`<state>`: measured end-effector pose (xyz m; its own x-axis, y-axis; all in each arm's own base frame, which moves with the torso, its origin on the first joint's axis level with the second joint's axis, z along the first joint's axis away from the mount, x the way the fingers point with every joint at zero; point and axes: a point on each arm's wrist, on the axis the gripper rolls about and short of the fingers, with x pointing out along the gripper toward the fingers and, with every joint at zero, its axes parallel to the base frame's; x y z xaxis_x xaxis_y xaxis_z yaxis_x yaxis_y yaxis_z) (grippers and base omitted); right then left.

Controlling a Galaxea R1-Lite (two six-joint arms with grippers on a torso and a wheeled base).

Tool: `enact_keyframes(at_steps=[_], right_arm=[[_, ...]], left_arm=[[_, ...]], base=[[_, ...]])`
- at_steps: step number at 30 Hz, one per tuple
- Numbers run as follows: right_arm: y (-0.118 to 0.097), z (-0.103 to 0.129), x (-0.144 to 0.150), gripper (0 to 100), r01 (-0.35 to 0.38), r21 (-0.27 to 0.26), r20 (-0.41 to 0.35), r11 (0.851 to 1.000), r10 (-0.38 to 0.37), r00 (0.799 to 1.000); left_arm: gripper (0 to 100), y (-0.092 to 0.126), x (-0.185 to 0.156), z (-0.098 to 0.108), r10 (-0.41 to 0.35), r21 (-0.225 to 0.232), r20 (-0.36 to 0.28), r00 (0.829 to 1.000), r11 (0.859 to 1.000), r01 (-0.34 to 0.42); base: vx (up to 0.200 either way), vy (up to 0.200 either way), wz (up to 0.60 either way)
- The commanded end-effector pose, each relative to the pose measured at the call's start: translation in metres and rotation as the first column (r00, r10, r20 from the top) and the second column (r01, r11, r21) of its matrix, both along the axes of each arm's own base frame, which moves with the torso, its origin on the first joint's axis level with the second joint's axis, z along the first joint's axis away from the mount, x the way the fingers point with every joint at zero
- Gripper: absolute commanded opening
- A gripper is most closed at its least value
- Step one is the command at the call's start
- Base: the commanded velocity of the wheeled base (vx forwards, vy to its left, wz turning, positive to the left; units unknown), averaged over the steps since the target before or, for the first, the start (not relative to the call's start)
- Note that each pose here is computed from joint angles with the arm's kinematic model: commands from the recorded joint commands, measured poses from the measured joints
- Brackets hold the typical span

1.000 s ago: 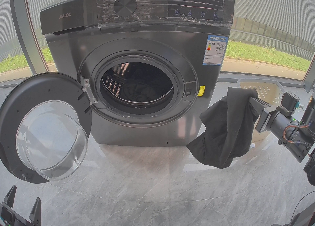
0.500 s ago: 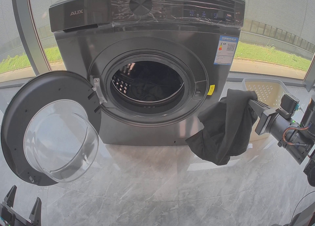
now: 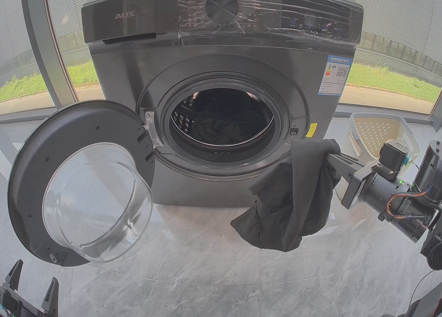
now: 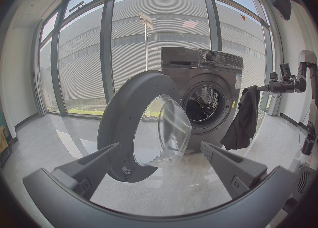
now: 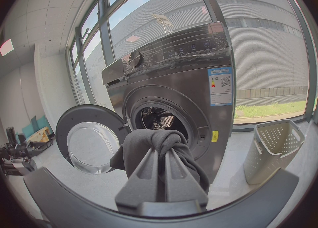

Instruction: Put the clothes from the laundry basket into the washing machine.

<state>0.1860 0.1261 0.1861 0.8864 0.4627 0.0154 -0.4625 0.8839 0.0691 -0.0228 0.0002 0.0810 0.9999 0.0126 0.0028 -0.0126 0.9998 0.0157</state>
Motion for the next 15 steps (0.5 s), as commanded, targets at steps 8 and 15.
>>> enact_keyframes(at_steps=[8, 15], right_arm=[[0.032, 0.000, 0.009, 0, -0.073, 0.054, -0.022, 0.996, 0.074, 0.997], [0.054, 0.002, 0.015, 0, -0.136, 0.069, -0.007, 0.988, 0.137, 0.991]], left_arm=[[100, 0.000, -0.004, 0.015, -0.005, -0.005, 0.080, 0.997, 1.000, 0.005], [100, -0.005, 0.012, 0.063, -0.240, -0.004, 0.003, 0.971, 0.971, 0.240]], base=[[0.000, 0.000, 0.00], [0.000, 0.000, 0.00]])
